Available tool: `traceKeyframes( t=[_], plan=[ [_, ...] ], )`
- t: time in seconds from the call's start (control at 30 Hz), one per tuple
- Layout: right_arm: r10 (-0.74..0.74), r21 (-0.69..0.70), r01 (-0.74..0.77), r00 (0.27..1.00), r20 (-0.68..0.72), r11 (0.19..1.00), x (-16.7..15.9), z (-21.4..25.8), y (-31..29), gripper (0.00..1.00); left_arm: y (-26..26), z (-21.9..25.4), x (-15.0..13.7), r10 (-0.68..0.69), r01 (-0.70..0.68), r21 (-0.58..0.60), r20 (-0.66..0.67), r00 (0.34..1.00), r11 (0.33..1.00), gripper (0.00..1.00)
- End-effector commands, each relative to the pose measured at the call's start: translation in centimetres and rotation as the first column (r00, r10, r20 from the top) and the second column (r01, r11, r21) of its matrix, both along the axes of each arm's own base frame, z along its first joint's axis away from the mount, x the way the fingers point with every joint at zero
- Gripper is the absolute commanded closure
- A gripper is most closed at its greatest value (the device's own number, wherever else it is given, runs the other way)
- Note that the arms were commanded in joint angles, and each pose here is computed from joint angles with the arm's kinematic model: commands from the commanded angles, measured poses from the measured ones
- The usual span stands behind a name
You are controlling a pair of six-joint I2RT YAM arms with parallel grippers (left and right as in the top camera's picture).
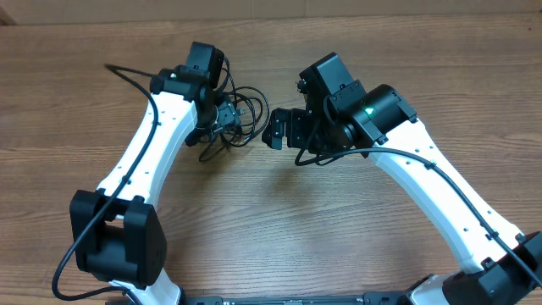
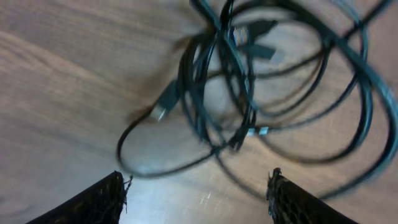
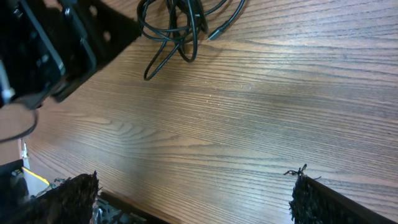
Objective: Untangle cables
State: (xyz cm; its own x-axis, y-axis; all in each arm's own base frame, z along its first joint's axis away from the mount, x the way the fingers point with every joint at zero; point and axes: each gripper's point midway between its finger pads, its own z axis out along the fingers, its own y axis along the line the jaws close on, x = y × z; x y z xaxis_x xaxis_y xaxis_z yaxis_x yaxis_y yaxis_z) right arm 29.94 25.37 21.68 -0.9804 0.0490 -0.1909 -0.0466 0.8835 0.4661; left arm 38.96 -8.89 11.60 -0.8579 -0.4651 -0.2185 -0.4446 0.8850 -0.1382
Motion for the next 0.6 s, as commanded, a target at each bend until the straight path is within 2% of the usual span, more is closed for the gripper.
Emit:
traceKeyframes(
  t=[0.0,0.13,0.27,0.57],
  plan=[
    [0.002,-0.011,-0.002,1.000,0.006,1.000,0.3,-0.4,0.0,0.00,0.0,-1.5,0.6,0.075,-0.074,-0.015,0.021,0.997,0.997,0.25],
    [0.002,-0.016,-0.002,1.000,-0.003,1.000,0.3,-0.8,0.0,0.00,-0.4,-2.5,1.7,0.073,-0.070,-0.042,0.075,0.994,0.997,0.31],
    [0.000,-0.026,-0.001,1.000,-0.019,1.000,0.5,-1.4,0.1,0.00,-1.5,-3.5,2.3,0.062,-0.051,-0.101,0.107,0.992,0.994,0.32],
    [0.000,-0.048,-0.003,0.998,-0.061,0.999,0.7,-3.2,0.4,0.00,-1.9,-5.2,2.1,0.076,-0.067,-0.112,0.080,0.994,0.991,0.38]
  ],
)
